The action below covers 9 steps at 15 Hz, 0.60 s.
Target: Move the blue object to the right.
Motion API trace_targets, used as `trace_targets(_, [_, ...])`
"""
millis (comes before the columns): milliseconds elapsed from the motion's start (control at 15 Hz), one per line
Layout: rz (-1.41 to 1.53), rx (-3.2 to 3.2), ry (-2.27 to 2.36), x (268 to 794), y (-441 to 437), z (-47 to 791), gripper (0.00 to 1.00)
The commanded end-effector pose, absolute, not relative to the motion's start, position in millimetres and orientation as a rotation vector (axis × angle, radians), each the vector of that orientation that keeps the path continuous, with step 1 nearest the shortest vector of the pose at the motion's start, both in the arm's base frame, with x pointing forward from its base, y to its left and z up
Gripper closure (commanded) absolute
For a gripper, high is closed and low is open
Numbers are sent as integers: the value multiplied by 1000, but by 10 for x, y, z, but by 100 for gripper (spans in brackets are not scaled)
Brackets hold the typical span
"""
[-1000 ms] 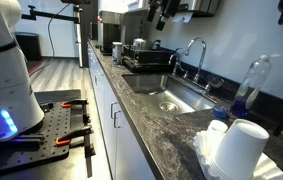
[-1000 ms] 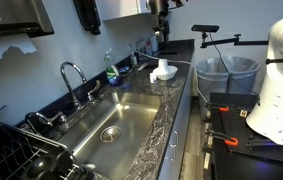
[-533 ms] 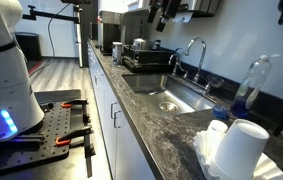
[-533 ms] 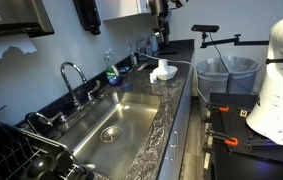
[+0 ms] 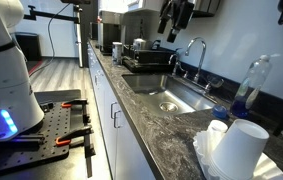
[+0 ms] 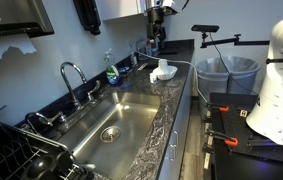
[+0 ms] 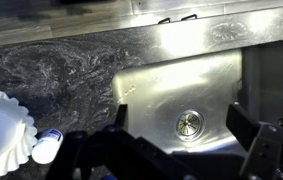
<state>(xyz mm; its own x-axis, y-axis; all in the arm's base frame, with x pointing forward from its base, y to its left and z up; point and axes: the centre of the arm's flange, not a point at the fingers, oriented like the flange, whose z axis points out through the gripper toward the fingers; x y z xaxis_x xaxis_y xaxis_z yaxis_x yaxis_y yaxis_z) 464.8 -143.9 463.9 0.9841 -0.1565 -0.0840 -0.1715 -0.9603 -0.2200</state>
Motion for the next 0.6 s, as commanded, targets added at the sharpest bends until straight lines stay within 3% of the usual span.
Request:
trace_targets(0, [57, -2926, 271, 4821, -1509, 4557, 0])
trace_targets(533, [6, -2954, 276, 5030, -1500, 4436, 0])
